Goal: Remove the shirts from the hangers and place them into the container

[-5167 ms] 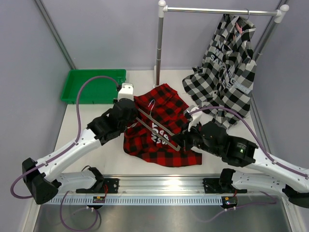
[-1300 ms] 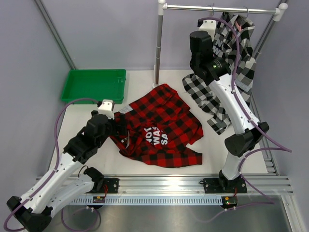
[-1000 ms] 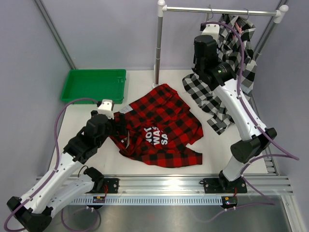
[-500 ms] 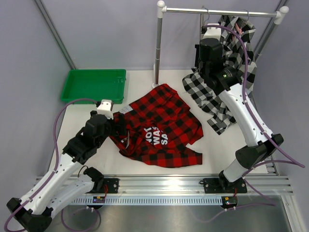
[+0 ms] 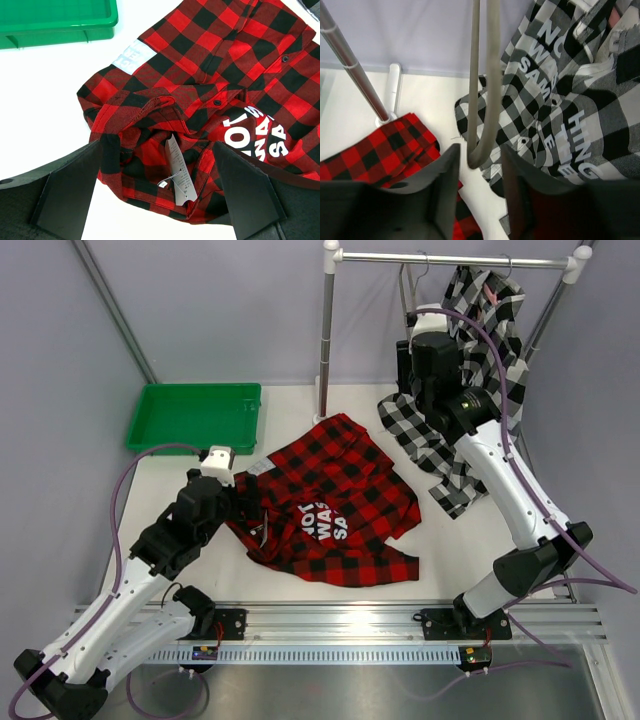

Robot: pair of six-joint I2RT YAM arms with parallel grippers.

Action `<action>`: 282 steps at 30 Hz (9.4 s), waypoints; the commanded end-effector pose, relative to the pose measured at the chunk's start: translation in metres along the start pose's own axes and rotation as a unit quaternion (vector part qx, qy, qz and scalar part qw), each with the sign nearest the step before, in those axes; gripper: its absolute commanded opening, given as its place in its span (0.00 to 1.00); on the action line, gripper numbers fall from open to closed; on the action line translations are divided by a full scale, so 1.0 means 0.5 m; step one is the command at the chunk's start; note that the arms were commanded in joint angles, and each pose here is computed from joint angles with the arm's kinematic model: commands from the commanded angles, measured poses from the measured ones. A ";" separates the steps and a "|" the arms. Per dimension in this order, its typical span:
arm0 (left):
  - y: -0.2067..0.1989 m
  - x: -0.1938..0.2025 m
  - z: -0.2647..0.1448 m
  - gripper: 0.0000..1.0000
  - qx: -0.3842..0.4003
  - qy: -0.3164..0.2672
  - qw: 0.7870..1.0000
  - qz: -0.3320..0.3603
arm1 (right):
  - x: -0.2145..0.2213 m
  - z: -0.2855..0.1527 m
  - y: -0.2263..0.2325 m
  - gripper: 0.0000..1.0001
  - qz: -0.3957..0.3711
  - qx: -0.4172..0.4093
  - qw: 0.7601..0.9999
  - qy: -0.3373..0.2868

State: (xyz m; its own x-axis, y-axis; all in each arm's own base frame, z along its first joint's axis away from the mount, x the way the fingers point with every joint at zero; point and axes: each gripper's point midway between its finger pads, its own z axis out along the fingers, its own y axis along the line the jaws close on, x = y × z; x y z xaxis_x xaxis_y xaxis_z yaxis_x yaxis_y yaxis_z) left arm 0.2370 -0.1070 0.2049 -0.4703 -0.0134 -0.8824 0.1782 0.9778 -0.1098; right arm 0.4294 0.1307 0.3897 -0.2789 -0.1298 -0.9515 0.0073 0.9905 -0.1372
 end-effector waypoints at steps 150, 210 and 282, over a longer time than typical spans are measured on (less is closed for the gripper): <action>0.447 -0.314 0.489 0.99 -0.255 -0.066 0.959 -0.105 | 0.308 -0.439 0.053 1.00 0.112 -0.362 0.925 -0.037; 0.198 0.226 0.297 0.61 -0.269 0.142 0.937 -0.170 | 0.303 -0.473 0.052 0.99 0.119 -0.386 0.913 -0.058; 0.645 -0.157 0.568 0.32 -0.357 0.062 0.916 -0.172 | 0.324 -0.431 0.063 0.99 0.102 -0.369 0.923 -0.025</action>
State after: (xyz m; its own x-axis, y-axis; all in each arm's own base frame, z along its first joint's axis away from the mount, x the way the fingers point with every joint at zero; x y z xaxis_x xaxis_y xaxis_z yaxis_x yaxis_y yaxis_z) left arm 0.5659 0.1545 0.0810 -0.5385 -0.3639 -0.7600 -0.6092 0.7912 0.0527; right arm 0.1768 0.1502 0.2872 -0.3262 0.0833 -0.9416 -0.5961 0.7550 0.2732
